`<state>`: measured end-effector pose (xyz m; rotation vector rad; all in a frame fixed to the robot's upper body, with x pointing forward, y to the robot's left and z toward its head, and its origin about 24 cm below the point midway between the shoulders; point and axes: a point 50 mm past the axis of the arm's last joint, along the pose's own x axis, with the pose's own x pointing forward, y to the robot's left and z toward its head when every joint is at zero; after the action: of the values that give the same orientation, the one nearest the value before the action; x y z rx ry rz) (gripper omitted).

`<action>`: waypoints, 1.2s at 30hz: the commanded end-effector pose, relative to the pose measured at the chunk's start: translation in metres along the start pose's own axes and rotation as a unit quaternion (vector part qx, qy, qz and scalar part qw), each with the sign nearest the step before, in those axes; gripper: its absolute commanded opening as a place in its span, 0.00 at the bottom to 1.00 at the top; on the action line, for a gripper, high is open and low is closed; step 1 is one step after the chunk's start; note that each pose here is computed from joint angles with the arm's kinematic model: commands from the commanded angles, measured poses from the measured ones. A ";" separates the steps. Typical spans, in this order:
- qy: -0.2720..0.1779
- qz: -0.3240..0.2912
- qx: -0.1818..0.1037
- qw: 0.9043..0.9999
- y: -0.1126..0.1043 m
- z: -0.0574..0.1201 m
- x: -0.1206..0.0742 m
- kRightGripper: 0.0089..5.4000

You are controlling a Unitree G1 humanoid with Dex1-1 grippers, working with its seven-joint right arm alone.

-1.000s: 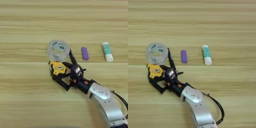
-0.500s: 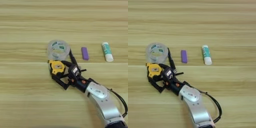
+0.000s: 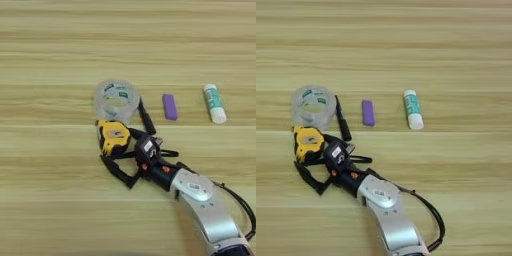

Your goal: Move the objects on the table

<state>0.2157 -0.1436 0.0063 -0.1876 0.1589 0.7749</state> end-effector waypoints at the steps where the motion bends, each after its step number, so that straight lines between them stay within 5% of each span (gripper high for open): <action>1: -0.035 -0.025 -0.037 0.998 -0.016 0.022 -0.001 0.99; 26: -0.085 -0.057 -0.058 0.993 -0.032 0.057 -0.026 0.99; 36: -0.118 -0.115 -0.064 0.984 -0.061 0.080 -0.026 0.99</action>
<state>0.2315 -0.1806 0.0669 -0.1885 -0.0215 0.6144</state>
